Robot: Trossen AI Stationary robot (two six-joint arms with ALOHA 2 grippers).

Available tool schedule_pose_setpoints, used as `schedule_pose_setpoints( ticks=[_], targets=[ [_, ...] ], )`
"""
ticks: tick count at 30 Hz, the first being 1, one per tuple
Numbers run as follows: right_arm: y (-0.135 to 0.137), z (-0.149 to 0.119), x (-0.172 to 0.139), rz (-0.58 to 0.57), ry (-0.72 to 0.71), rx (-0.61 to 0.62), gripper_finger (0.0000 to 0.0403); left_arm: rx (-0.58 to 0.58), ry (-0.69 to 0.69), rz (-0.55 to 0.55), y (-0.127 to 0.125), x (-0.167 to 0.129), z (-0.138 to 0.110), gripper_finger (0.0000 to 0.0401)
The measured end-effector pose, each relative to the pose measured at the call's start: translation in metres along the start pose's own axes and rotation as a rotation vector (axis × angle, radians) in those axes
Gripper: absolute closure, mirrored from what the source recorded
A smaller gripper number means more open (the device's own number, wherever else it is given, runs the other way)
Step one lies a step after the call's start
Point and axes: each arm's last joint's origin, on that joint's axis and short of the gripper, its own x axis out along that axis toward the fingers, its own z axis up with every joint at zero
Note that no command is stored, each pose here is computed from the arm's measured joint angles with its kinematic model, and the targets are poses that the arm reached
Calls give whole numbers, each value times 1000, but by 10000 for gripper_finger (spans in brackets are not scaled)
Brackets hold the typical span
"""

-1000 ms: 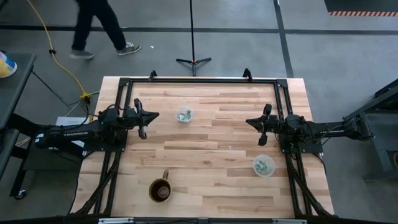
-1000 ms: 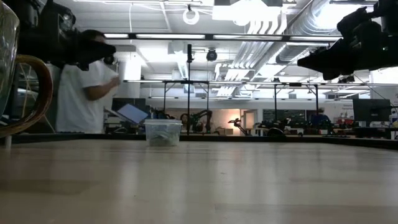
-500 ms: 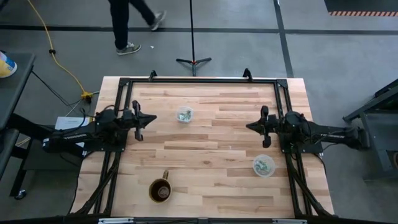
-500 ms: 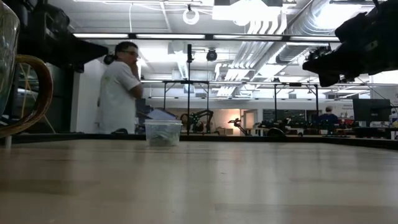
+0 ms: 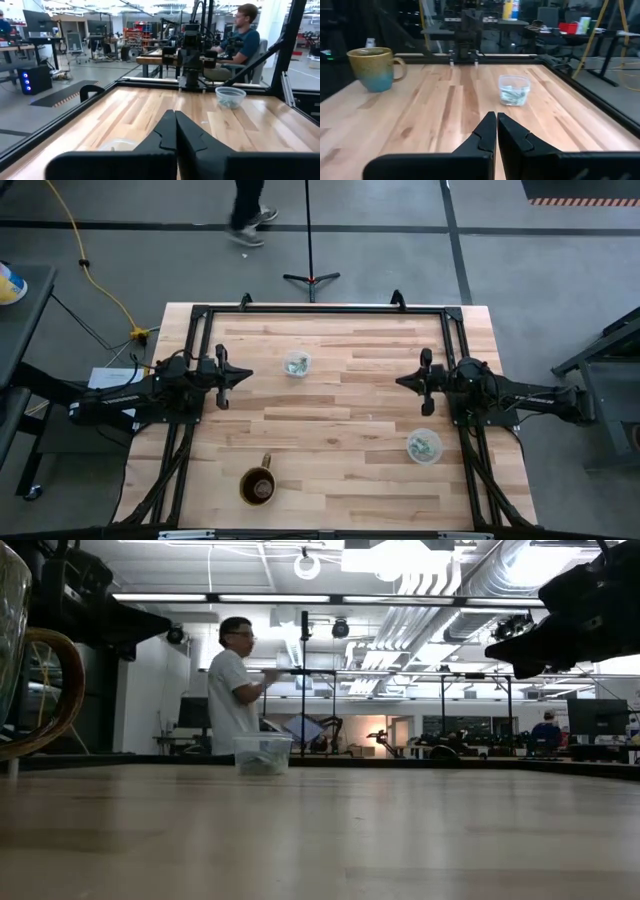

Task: Pick and place items into bin
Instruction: Return to Home Position

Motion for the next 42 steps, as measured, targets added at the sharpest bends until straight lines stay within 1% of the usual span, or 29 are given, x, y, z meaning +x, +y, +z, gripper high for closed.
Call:
schedule_pose_setpoints(
  ticks=[3,5,7,10,13,18,20,26,29,31,36,38,42],
  targets=[
    [-1,0,0,-34,1,-2,396,-1,3,2,0,0,0,348],
    [-2,0,0,-74,2,-3,396,0,0,7,0,0,0,339],
    [-3,0,0,-110,4,-2,396,2,0,8,0,0,0,348],
    [-4,0,0,-129,4,5,396,1,8,8,0,0,-1,379],
    [-4,0,0,-130,4,5,396,1,7,-4,0,0,-1,381],
    [-4,0,0,-129,4,5,396,1,8,-5,0,0,-1,342],
    [-4,0,0,-129,4,5,396,1,8,-5,0,0,-1,339],
    [-4,0,0,-129,4,5,396,1,18,-3,0,0,-2,375],
    [-4,0,0,-129,4,5,396,-1,41,-1,0,0,-4,378],
    [-4,0,0,-129,4,5,396,-1,41,10,0,0,-4,364],
    [-4,0,0,-129,4,5,396,0,40,23,1,0,-4,289],
    [-4,0,0,-129,4,5,396,0,42,24,1,0,-4,265],
    [-4,0,0,-129,4,5,396,-1,43,24,1,0,-5,233]
  ],
)
